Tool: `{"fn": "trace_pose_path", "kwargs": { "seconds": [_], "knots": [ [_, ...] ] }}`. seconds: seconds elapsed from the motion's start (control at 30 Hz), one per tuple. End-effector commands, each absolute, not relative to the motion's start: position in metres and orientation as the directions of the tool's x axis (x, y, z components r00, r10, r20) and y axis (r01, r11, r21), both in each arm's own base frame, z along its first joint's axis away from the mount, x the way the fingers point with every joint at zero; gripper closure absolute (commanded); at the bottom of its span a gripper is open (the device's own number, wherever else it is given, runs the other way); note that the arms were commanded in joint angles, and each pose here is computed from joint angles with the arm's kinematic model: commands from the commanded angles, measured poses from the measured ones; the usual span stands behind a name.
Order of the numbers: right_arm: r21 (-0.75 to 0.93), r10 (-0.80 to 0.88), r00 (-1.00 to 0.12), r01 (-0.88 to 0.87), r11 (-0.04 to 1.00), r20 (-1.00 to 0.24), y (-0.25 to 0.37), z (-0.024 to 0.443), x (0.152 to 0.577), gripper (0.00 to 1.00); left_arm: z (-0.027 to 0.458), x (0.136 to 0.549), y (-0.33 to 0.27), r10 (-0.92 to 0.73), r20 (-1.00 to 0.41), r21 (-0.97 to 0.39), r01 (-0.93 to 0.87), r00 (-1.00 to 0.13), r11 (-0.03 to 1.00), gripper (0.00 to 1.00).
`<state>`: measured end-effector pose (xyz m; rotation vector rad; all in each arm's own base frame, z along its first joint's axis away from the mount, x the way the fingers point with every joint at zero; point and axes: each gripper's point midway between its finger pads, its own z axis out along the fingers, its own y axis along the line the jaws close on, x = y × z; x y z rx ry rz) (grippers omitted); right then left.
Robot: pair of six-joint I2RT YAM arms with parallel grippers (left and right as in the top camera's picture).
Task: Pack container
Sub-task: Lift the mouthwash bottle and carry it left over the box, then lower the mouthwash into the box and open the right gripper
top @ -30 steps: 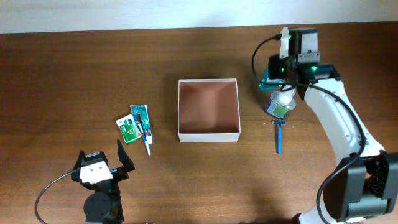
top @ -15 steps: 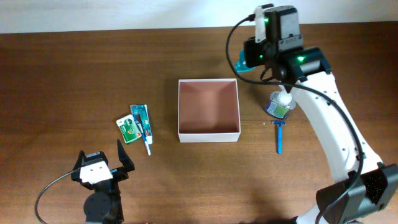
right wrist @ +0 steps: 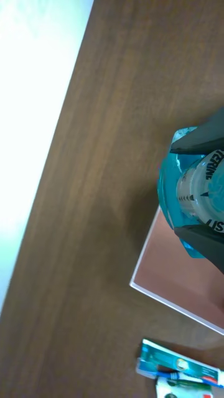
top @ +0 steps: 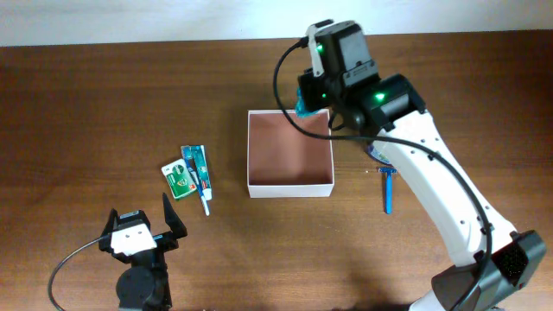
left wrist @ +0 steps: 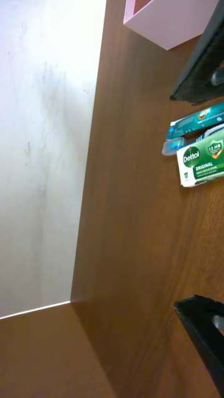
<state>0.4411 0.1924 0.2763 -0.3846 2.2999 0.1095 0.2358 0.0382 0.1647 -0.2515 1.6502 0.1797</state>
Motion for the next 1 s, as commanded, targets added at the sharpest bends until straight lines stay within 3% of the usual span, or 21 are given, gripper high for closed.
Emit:
{"fn": "trace_pose_path", "kwargs": {
  "seconds": [0.0,0.43,0.97],
  "knots": [
    [-0.010,-0.144,-0.609,-0.218,0.976,-0.780,0.180,0.313,0.439,0.83,0.161,0.236,0.039,-0.039,-0.995,-0.013,-0.269,-0.091,0.963,0.01],
    [0.162,0.100,-0.717,-0.019,0.987,-0.689,0.183,0.273,0.444,0.83,0.161,0.236,0.039,-0.039,-0.995,-0.014,-0.269,-0.091,0.963,0.01],
    [0.040,0.039,-0.784,0.018,0.999,-0.620,0.188,0.204,0.462,0.83,0.161,0.236,0.039,-0.039,-0.995,-0.014,-0.269,-0.091,0.963,0.01]
  ]
}}
